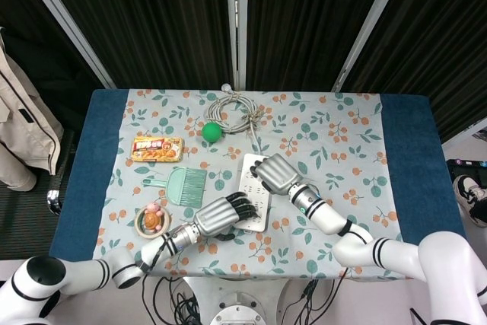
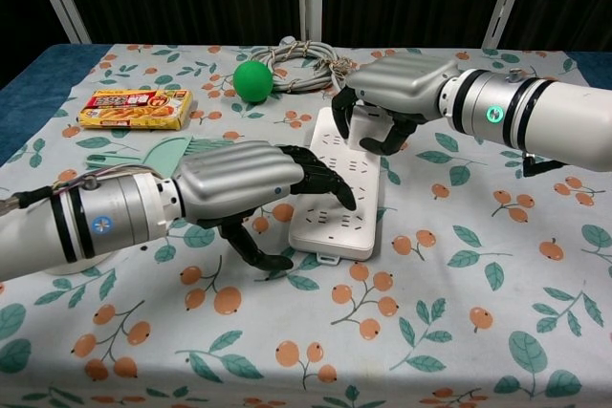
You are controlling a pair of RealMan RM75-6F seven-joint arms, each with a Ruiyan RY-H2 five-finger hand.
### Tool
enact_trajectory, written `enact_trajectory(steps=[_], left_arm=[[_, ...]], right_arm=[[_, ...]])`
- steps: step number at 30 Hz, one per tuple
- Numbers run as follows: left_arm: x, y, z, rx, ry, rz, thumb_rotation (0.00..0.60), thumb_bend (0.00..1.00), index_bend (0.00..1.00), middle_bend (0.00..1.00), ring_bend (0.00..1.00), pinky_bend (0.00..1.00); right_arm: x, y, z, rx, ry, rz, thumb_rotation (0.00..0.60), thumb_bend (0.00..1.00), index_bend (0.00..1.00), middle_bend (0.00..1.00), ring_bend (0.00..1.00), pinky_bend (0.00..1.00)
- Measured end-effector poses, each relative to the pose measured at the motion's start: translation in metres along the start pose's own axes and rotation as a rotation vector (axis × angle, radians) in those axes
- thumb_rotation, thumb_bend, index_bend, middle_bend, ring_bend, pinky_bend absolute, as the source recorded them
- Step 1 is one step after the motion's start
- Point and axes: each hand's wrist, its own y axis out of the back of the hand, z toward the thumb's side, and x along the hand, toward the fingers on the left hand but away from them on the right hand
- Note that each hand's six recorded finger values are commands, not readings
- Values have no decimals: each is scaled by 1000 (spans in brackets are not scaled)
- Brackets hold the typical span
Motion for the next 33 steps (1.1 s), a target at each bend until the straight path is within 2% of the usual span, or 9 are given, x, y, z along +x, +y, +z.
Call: enact_trajectory(steps=[13, 18, 20, 24, 26, 28, 30, 32, 33], left_arm=[[3, 4, 0, -35, -1, -4, 600, 216, 225, 234, 153, 135], [2, 11, 3, -33, -10, 19, 600, 216, 224, 234, 153, 136], [1, 15, 4, -32, -13, 34, 600, 216, 224, 234, 153, 136], [-4, 29, 6, -23, -19, 79, 600, 216, 224, 234, 153, 136], [-7, 35, 6, -21, -19, 102, 600, 216, 224, 234, 153, 136], [-12, 43, 5, -20, -13, 128, 600, 215, 224, 234, 153, 136], [-18, 50, 2, -19, 3, 155, 600, 214, 225, 234, 153, 135], [-25, 55, -4, -16, 29, 176, 600, 213, 225, 234, 153, 135], [-29, 58, -9, -16, 50, 188, 600, 212, 225, 234, 153, 135]], right_arm=[[8, 2, -9, -7, -2, -32, 600, 472, 815, 691, 567, 740], [11, 15, -18, -50, -28, -81, 600, 472, 808, 688, 561, 734], [13, 20, -25, -70, -44, -92, 600, 471, 777, 675, 554, 712], [21, 26, -43, -138, -101, -78, 600, 461, 652, 624, 517, 605], [26, 25, -52, -187, -132, -55, 600, 452, 559, 562, 453, 517], [32, 21, -64, -250, -171, -10, 600, 444, 424, 480, 367, 421], [38, 14, -74, -311, -209, 49, 600, 395, 183, 325, 230, 283], [44, 6, -82, -357, -241, 102, 600, 319, 38, 195, 125, 187], [47, 1, -87, -383, -261, 132, 600, 271, 1, 125, 68, 137]])
